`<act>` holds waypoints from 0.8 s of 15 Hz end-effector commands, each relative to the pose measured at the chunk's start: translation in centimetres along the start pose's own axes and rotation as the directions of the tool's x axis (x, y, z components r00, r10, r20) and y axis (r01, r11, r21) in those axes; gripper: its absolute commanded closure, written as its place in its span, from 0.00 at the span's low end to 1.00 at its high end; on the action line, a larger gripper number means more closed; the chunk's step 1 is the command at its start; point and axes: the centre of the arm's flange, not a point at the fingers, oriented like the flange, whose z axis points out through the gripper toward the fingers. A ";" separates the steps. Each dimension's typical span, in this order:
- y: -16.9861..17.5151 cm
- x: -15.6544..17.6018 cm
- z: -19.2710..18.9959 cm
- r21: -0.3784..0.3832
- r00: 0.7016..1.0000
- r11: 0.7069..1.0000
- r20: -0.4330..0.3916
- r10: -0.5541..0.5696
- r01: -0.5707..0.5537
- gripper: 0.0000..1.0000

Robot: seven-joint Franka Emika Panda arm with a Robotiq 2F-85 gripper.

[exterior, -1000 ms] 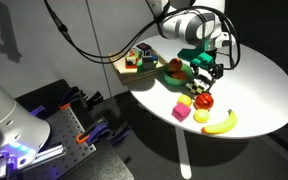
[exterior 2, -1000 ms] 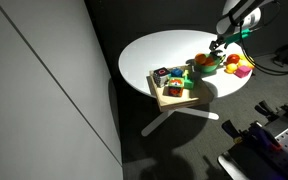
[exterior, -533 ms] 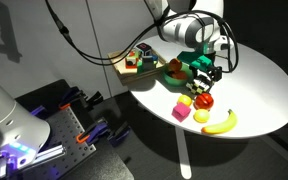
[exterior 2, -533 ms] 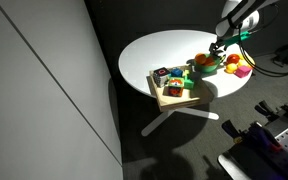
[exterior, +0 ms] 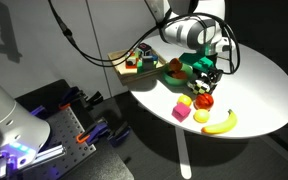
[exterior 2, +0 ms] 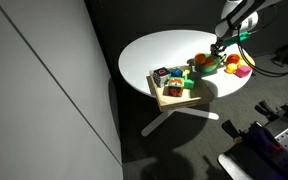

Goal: Put the toy pillow block in the box

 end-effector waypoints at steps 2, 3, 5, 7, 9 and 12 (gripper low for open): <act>0.6 1.2 -0.8 -0.026 0.999 0.999 -0.003 0.040 -0.040 0.70; 0.7 1.3 -1.1 -0.027 0.999 0.999 -0.007 0.046 -0.046 0.76; 0.6 1.4 -1.9 -0.026 0.998 0.998 -0.021 0.060 -0.060 0.87; 0.3 1.5 -2.8 -0.018 0.997 0.997 -0.036 0.073 -0.074 0.90; 0.0 1.6 -3.9 -0.008 0.995 0.996 -0.053 0.083 -0.084 0.93; -0.6 2.0 -6.1 0.002 0.992 0.995 -0.083 0.098 -0.099 0.94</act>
